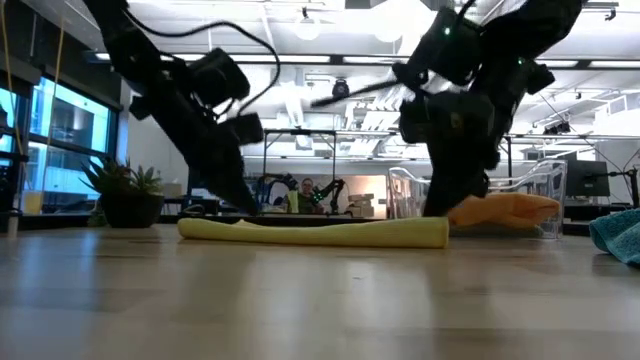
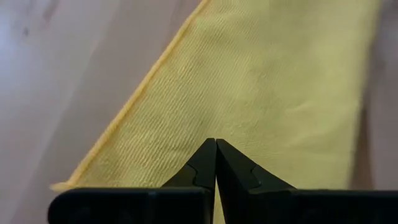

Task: Fold microfiber towels
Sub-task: Fold the yellow microfiber towel

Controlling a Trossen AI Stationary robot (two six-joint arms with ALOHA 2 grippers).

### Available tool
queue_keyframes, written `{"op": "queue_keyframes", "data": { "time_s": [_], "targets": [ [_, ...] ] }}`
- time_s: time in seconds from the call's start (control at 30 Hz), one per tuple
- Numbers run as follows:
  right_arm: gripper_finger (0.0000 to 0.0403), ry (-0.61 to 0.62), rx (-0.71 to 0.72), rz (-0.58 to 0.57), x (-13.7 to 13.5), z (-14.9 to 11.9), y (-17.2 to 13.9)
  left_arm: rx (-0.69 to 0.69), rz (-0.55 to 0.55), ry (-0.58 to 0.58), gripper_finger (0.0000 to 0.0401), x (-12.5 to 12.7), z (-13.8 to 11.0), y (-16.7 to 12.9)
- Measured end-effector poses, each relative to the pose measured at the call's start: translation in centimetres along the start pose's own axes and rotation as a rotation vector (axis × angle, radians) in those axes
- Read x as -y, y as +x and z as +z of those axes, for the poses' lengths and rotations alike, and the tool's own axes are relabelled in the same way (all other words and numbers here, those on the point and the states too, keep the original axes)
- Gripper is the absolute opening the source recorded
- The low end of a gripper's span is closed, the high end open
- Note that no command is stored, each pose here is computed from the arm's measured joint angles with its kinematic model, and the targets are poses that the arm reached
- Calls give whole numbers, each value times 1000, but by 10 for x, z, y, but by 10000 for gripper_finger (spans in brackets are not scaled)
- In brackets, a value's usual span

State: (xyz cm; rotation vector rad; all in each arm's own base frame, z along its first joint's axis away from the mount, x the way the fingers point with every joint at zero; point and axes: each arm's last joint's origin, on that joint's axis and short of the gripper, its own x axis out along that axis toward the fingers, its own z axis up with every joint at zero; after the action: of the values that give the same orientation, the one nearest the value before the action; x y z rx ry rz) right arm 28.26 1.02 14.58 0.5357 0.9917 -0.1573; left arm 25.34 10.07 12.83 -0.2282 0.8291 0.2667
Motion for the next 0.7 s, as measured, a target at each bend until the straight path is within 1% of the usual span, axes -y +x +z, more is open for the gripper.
{"op": "queue_keyframes", "data": {
  "time_s": [0.13,0.23,0.4,0.63,0.7],
  "targets": [
    [0,31,-20,-11,3,-3,15,-77,41,-48,0,-2,-11,13],
    [0,57,2,-33,4,-2,22,-116,48,-79,0,-4,-14,12],
    [0,57,20,-75,10,1,25,-198,61,-135,0,-5,-21,9],
    [0,27,82,-105,29,15,23,-216,84,-276,0,5,-23,9],
    [0,32,87,-106,33,19,21,-218,91,-294,0,10,-23,8]
  ]
}}
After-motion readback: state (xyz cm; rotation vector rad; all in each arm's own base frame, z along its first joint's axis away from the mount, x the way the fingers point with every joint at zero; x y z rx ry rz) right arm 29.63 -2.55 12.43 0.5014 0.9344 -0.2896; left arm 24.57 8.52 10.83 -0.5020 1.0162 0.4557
